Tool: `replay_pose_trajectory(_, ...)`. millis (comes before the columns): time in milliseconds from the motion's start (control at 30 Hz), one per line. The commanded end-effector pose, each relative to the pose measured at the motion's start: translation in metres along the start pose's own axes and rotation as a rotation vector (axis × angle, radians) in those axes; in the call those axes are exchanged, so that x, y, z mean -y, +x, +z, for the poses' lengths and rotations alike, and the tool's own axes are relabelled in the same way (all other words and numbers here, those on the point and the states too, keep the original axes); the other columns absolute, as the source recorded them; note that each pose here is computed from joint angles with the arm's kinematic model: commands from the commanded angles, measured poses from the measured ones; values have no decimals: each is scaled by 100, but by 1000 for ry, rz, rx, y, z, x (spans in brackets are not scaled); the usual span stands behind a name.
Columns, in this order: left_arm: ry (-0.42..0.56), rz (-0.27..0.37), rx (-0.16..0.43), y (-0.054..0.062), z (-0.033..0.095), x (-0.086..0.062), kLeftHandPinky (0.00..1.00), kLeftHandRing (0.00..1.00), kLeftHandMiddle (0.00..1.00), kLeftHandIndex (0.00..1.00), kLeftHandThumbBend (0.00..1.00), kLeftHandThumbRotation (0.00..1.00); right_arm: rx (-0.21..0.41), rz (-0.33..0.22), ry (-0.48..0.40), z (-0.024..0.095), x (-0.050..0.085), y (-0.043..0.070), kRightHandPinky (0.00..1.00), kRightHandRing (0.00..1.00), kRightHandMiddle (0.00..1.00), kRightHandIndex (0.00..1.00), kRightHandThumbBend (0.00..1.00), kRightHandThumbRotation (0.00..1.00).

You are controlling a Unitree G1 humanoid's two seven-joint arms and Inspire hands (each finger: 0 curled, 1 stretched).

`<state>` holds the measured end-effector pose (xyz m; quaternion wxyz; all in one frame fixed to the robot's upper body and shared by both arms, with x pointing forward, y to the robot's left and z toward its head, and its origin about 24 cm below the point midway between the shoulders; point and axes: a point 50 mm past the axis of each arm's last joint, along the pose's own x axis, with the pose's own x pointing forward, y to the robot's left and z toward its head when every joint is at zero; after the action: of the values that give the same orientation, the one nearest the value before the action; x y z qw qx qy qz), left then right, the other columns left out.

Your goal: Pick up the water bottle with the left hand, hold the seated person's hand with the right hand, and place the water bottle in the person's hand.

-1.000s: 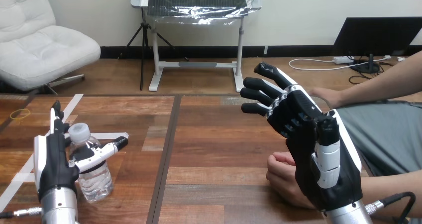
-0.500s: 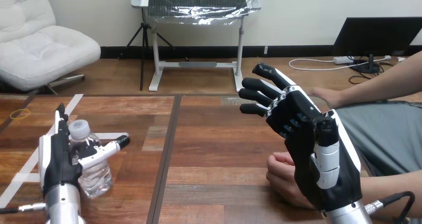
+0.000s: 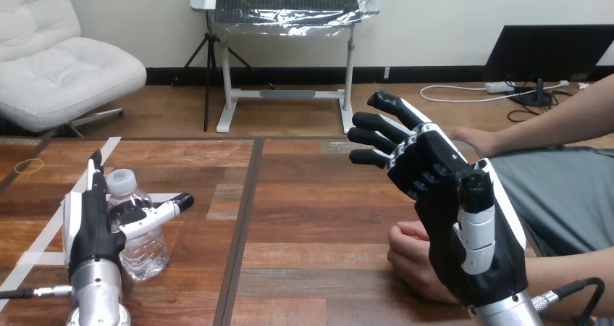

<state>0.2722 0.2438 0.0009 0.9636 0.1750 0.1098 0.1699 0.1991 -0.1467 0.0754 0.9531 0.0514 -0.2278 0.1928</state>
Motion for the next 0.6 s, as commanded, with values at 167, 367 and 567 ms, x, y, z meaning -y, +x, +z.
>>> replay_pose_trajectory(167, 32, -12, 28, 13, 17, 7, 86, 97, 99, 100, 93, 18, 78, 15, -8, 13, 2, 11, 76, 82, 83, 87, 76, 100)
replay_pose_trajectory(367, 20, -13, 9, 14, 16, 9, 84, 95, 98, 100, 94, 17, 81, 15, -10, 13, 1, 11, 77, 82, 83, 87, 75, 100)
replay_pose_trajectory(567, 21, -16, -7, 16, 16, 11, 84, 96, 99, 100, 94, 17, 81, 14, -14, 14, 1, 10, 77, 82, 83, 87, 75, 100)
